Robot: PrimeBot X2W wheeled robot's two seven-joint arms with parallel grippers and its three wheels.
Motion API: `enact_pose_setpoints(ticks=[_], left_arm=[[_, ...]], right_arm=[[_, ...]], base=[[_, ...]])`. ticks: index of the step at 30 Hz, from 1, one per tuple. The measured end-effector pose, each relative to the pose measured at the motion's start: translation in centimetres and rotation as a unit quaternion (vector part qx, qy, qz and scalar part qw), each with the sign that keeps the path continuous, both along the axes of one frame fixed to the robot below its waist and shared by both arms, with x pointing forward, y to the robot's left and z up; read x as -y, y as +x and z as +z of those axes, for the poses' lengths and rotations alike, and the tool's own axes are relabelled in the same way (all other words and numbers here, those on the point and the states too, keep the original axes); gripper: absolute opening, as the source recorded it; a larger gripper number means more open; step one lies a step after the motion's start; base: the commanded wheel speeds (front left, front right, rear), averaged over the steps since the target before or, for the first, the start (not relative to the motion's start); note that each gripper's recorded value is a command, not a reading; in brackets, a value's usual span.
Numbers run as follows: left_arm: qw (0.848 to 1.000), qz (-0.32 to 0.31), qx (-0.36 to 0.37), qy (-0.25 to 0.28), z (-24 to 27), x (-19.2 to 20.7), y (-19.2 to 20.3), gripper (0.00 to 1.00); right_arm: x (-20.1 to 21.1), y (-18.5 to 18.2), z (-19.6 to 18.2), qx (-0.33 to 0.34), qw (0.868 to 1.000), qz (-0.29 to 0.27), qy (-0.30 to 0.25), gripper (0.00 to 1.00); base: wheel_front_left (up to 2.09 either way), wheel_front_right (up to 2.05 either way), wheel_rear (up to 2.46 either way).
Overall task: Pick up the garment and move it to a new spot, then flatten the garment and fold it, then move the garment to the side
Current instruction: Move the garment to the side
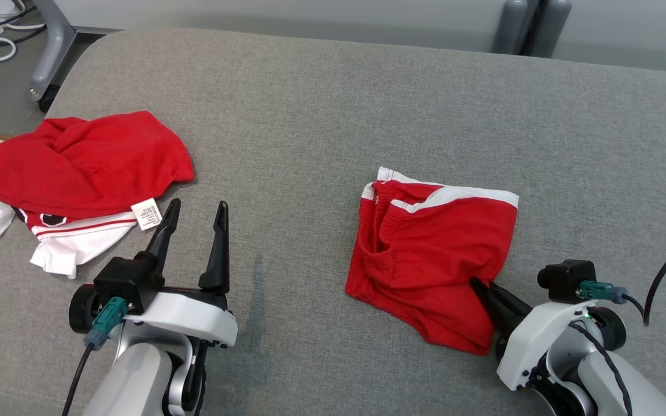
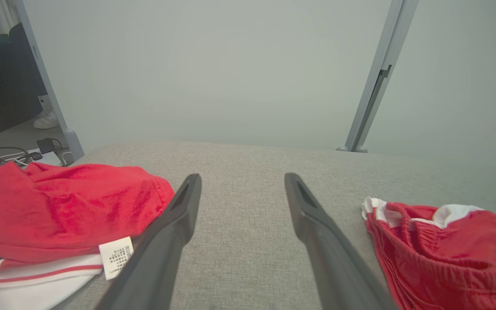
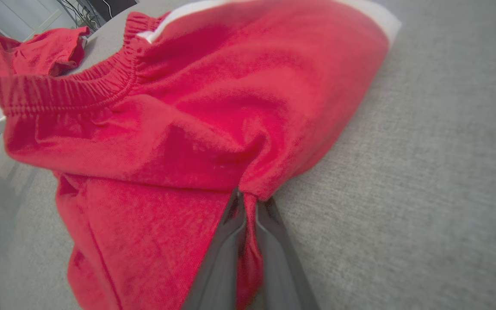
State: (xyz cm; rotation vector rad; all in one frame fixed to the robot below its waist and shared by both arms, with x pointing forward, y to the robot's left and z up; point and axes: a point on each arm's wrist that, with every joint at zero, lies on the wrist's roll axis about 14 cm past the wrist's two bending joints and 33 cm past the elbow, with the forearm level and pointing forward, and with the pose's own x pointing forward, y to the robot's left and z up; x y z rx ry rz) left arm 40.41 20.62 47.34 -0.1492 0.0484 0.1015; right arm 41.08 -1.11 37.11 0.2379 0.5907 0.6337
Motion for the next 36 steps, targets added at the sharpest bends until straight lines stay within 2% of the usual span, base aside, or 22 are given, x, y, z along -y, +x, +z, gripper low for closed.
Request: enact_pose_setpoints(ticks=[5, 10, 17, 23, 28, 36], left_arm=[[1.000, -0.008, 0.010, 0.002, 0.5, 0.4, 0.6, 1.00], [0.999, -0.028, 0.014, 0.000, 0.5, 1.8, 1.6, 1.00], [0.997, -0.077, 0.017, -0.006, -0.1, 5.2, 3.9, 1.00], [0.990, -0.136, 0.034, -0.012, 0.2, 9.4, 6.7, 1.00], [0.983, -0.178, 0.044, -0.009, -0.1, 12.2, 9.1, 1.00], [0.970, -0.238, 0.050, -0.003, -1.3, 16.1, 12.1, 1.00]], right_arm=[[0.5, -0.2, 0.4, 0.001, 1.000, 0.007, -0.004, 0.00], [3.2, -0.2, 0.4, 0.009, 1.000, -0.006, -0.023, 0.00], [9.1, 0.2, 0.4, 0.019, 0.997, -0.039, -0.068, 0.00], [15.5, 1.0, 0.1, 0.026, 0.989, -0.069, -0.132, 0.00], [23.5, 3.3, 0.8, 0.045, 0.971, -0.137, -0.188, 0.00], [35.7, 5.3, 2.2, 0.052, 0.928, -0.234, -0.284, 0.00]], base=[[0.00, 0.00, 0.00], [0.00, 0.00, 0.00], [0.00, 0.00, 0.00], [0.00, 0.00, 0.00], [0.00, 0.00, 0.00], [0.00, 0.00, 0.00]])
